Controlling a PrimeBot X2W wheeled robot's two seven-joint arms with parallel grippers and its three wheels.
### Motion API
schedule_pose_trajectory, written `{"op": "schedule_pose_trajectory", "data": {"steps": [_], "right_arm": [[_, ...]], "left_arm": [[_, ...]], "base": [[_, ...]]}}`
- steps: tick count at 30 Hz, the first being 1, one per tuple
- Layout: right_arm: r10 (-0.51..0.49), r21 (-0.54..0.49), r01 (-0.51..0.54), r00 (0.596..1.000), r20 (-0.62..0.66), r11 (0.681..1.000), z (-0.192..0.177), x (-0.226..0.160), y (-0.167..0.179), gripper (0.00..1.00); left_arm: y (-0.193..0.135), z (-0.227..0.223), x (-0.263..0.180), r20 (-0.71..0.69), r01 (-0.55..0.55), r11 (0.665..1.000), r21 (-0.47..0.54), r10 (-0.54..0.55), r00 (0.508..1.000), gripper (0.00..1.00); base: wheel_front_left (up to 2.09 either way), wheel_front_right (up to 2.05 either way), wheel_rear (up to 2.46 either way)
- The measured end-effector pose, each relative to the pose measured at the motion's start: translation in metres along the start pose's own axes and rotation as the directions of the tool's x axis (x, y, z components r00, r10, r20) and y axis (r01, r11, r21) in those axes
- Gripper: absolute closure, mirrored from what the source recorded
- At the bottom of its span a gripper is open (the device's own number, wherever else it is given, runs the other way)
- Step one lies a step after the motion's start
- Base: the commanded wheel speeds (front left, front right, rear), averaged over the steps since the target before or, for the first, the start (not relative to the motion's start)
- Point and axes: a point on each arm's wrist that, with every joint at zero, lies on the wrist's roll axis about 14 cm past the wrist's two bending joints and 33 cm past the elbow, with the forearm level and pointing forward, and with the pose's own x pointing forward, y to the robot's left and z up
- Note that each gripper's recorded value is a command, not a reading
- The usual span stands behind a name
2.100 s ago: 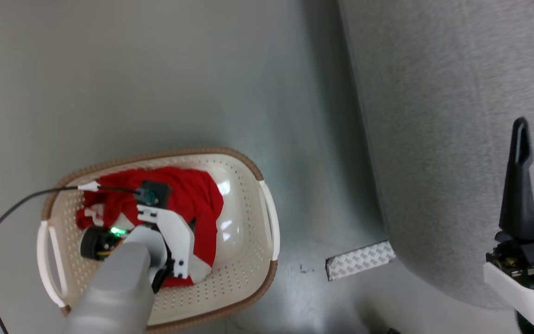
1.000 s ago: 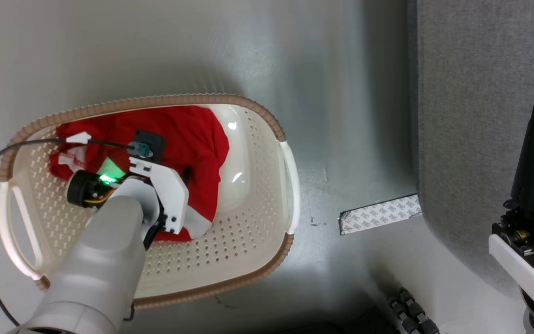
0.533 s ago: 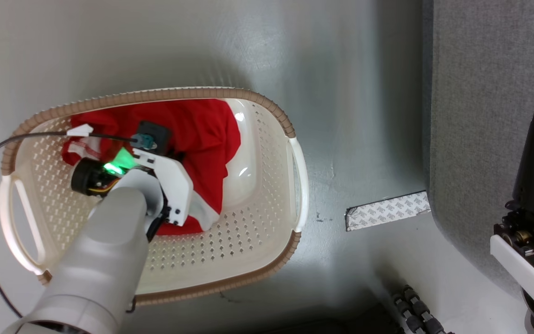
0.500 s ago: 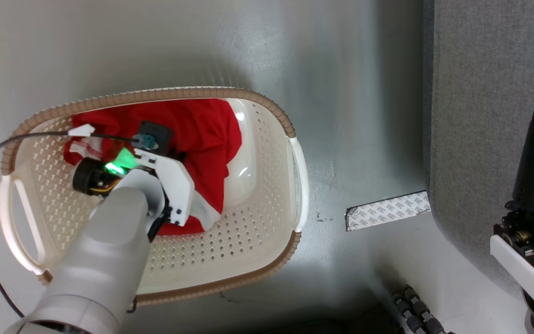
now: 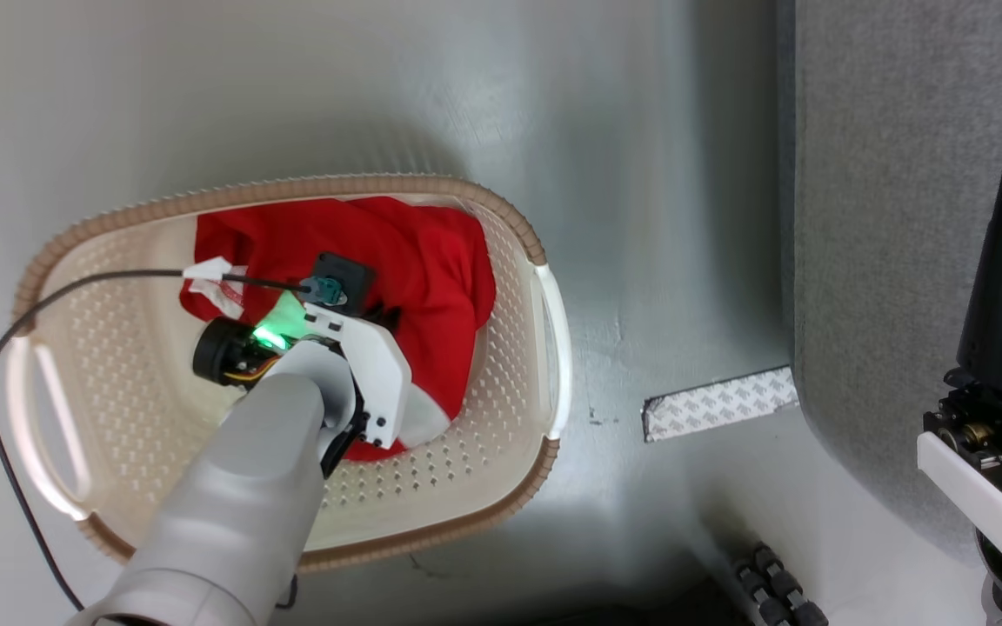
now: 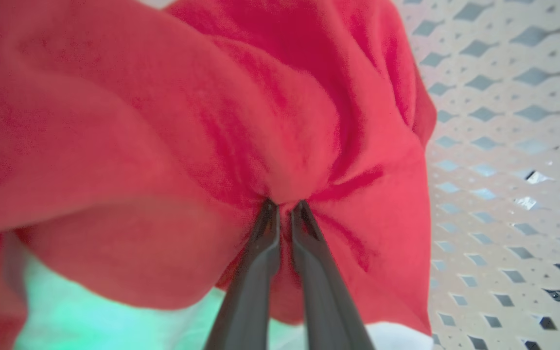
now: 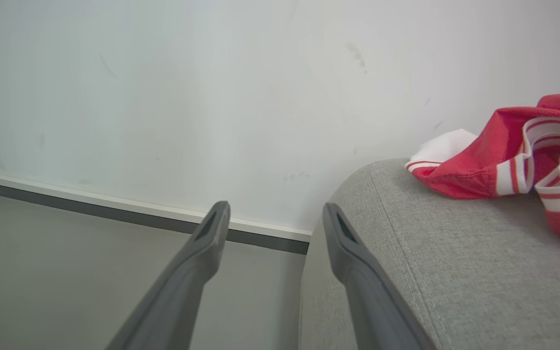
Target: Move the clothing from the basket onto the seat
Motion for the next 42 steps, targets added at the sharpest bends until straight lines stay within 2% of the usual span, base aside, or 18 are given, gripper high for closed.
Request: {"op": "schedule_pose_trajectory", "data": {"steps": [11,21,36,42], "right_arm": [[-0.002,0.019,0.001,0.998,0.070,1.000,0.038,-0.001,0.002,0.00],[-0.052,0.034,0.049,0.995,0.081,0.998,0.067,-0.022,-0.011,0.00],[-0.111,0.077,0.108,0.993,0.036,0.991,0.093,-0.088,-0.018,0.00],[-0.109,0.092,0.106,0.993,0.037,0.990,0.103,-0.114,-0.014,0.00]], "left_arm": [[0.004,0.046,-0.042,0.162,-0.052,0.999,-0.014,0.053,0.985,1.00],[-0.005,0.078,-0.097,0.311,-0.089,0.995,-0.044,0.099,0.945,1.00],[-0.038,0.114,-0.210,0.560,-0.120,0.985,-0.123,0.169,0.811,1.00],[-0.048,0.125,-0.261,0.664,-0.147,0.977,-0.155,0.213,0.716,1.00]], "base": [[0.00,0.00,0.00],[0.00,0.00,0.00],[0.00,0.00,0.00],[0.00,0.00,0.00]]}}
